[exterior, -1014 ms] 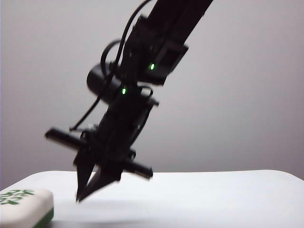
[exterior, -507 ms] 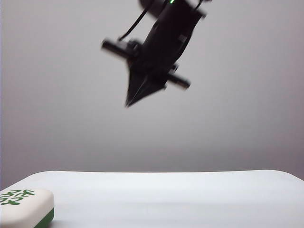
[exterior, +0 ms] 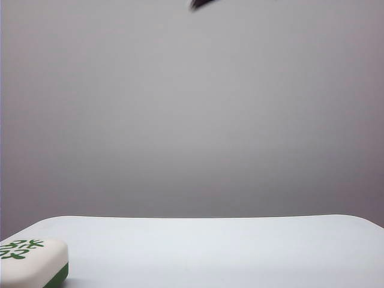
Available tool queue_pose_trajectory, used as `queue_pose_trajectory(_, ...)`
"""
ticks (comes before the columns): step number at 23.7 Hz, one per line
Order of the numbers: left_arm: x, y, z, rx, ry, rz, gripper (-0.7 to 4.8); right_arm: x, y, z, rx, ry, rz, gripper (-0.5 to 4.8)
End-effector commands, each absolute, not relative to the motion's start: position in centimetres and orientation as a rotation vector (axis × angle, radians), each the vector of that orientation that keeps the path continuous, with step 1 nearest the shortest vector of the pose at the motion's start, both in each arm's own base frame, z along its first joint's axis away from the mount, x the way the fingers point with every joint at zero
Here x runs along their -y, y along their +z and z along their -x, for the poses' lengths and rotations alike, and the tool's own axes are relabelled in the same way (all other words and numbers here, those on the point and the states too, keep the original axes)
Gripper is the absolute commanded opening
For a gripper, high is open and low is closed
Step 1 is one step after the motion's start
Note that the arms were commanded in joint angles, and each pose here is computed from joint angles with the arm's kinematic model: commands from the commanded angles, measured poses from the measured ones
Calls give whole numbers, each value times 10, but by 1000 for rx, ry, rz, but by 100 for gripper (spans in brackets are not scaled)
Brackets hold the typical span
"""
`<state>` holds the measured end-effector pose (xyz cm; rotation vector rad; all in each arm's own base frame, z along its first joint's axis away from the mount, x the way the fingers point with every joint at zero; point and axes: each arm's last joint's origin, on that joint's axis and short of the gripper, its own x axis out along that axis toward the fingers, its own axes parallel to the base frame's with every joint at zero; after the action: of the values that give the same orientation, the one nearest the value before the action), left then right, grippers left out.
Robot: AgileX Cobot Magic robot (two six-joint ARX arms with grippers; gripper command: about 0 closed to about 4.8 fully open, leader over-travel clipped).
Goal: Move the foam mahjong from the right side of the table to the left side of the table.
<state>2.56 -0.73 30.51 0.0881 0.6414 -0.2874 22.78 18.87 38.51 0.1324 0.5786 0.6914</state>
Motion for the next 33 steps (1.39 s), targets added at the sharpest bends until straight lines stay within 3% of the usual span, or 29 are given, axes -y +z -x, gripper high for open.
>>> queue_pose_trajectory(1, 7, 305, -25, -463, -269, -89, -5, -163, 394, -209, -505, 598, -124, -5)
queue_pose_trajectory(8, 6, 288, -35, -375, -178, -82, -5, -105, 370, -158, -364, 382, -149, -5)
queue_pose_trajectory(11, 6, 286, -43, -307, -141, -68, -5, -77, 338, -126, -277, 274, -167, -5)
queue_pose_trajectory(20, 8, 269, -67, -64, -127, 31, -5, -38, 288, -81, -77, 111, -274, -5)
queue_pose_trajectory(25, 9, 247, -74, -8, -128, 14, -5, -31, 263, -74, 26, 95, -305, -5)
queue_pose_trajectory(33, 11, 217, -80, 67, -139, 18, -5, -24, 225, -78, 19, 0, -292, -5)
